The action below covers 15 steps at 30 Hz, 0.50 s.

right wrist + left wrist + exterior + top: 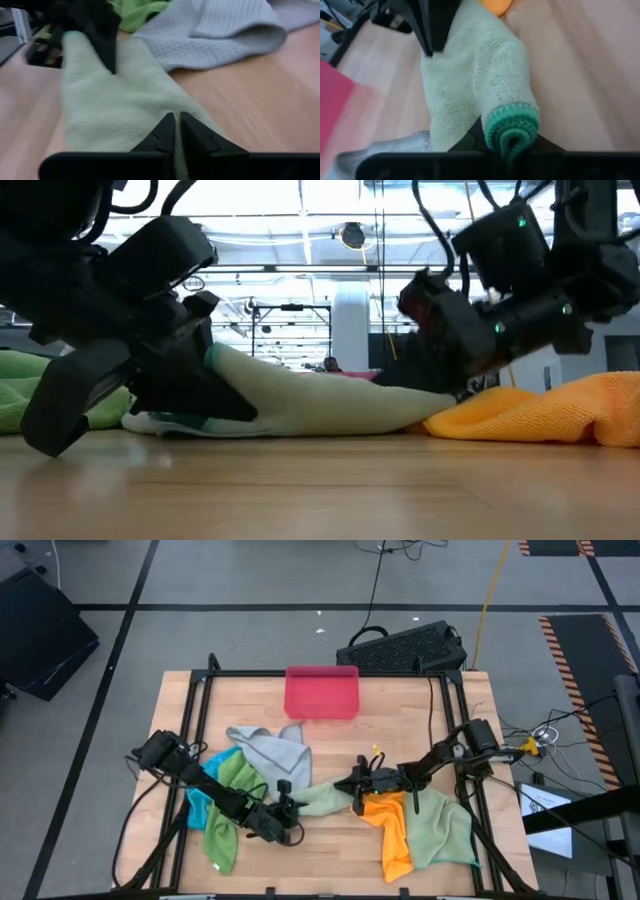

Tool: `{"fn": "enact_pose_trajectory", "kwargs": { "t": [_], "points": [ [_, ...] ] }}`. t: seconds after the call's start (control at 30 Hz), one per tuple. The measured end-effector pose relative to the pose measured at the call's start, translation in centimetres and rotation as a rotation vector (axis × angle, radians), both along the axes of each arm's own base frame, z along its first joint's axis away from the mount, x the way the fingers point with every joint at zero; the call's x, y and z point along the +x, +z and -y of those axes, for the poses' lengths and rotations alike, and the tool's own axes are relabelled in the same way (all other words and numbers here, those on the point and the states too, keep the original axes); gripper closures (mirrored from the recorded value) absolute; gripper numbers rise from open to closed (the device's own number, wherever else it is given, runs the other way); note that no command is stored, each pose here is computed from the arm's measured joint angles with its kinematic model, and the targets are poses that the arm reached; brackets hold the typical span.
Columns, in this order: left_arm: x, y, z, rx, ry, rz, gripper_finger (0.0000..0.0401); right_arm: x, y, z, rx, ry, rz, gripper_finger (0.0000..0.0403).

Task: Fold microfiber towels
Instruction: Put the folded light green towel into the red bin

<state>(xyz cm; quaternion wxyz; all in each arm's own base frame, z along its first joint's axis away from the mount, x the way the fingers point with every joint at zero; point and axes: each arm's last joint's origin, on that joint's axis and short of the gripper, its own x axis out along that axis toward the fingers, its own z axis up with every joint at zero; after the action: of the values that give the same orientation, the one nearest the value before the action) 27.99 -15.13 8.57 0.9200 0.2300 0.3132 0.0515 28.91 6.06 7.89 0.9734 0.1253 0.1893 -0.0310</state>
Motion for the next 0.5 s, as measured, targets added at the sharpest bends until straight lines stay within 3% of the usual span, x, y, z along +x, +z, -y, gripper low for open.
{"fn": "enact_pose_trajectory", "kwargs": {
  "t": [0.27, 0.5],
  "points": [
    [-0.6, 3.6, -1.1, 0.159, -0.008, -0.003, 0.0383, -1.2, 4.8, 0.6, -0.099, -0.088, -0.037, 0.0308],
    [-0.2, 7.0, -3.8, 0.28, -0.01, 0.004, 0.0383, -2.2, 8.5, 0.9, -0.178, -0.089, 0.048, 0.0278]
  ]
}}
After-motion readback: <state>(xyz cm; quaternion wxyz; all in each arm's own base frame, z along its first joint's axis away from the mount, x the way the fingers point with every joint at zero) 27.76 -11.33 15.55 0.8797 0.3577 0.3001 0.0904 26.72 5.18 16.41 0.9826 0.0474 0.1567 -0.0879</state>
